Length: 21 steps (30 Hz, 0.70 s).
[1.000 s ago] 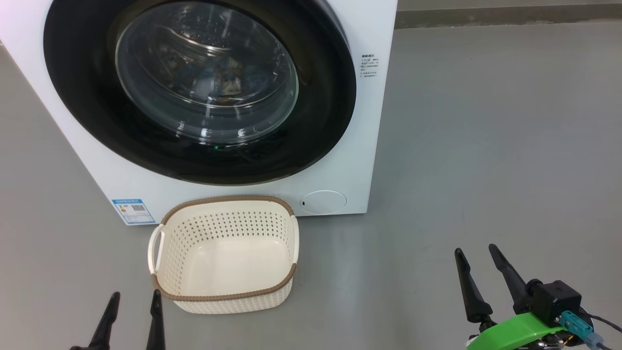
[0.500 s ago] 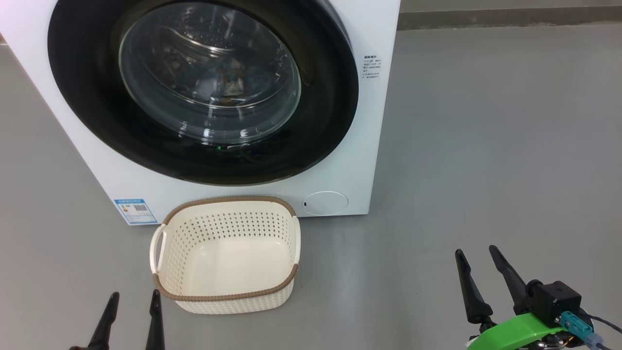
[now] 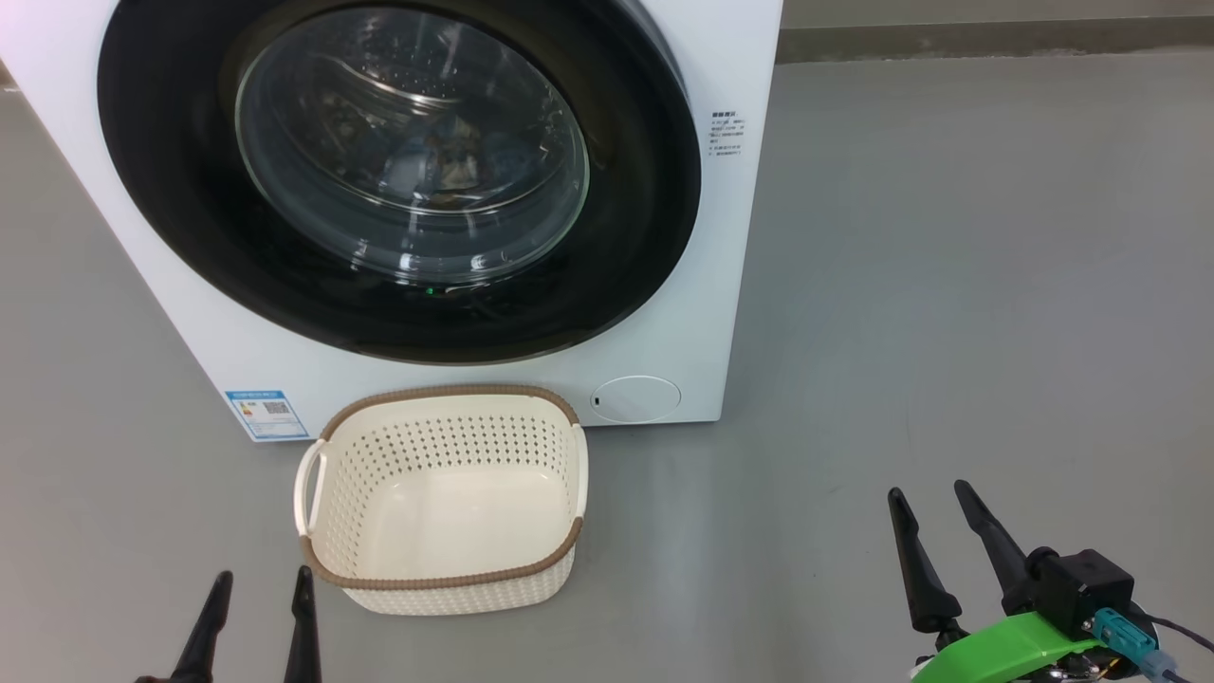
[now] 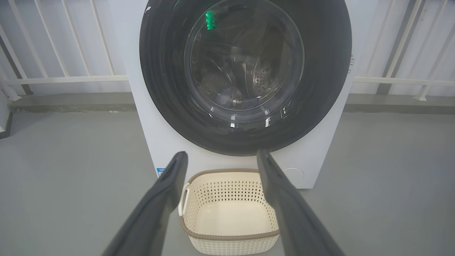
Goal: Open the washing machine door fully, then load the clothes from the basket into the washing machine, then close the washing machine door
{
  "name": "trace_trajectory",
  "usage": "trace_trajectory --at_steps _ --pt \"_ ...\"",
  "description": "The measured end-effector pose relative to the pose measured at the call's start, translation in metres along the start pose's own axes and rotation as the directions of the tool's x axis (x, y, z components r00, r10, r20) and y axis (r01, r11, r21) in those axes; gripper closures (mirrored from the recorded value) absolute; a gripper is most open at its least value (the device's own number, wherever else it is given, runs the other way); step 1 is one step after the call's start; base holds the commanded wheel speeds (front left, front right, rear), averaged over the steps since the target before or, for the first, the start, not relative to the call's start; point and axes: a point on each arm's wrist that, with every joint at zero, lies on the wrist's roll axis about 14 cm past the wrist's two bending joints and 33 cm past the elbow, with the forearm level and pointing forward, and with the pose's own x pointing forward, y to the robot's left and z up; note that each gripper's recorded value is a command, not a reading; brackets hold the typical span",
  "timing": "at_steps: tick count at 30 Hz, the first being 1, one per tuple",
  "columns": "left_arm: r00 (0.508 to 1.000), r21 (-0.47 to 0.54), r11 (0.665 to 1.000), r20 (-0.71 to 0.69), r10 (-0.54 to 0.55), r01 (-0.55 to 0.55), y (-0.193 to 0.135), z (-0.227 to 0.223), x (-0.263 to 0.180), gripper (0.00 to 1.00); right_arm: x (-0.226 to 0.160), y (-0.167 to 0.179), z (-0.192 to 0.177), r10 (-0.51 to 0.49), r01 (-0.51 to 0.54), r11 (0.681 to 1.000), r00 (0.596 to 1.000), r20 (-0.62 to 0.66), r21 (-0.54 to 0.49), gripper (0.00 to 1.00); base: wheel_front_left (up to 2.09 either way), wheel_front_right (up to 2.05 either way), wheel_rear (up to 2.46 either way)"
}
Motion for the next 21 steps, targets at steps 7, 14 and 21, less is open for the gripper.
trace_trajectory --at_steps 7,14,21 --pt "0.998 -0.023 1.0 -0.064 0.005 -0.006 -0.003 -0.02 -0.006 1.0 -0.01 -0.003 -0.022 -0.013 0.014 1.0 0.997 -0.071 0.008 1.0 0.0 0.0 0.0" --pt "0.995 -0.095 0.995 -0.101 0.023 -0.033 -0.001 -0.028 -0.008 1.0 -0.014 -0.007 -0.031 -0.037 0.044 0.996 0.994 -0.104 0.072 1.0 0.0 0.0 0.0" --pt "0.992 -0.17 0.984 -0.122 0.031 -0.052 0.0 -0.032 -0.008 1.0 -0.015 -0.011 -0.033 -0.057 0.073 0.988 0.991 -0.118 0.139 1.0 0.0 0.0 0.0"
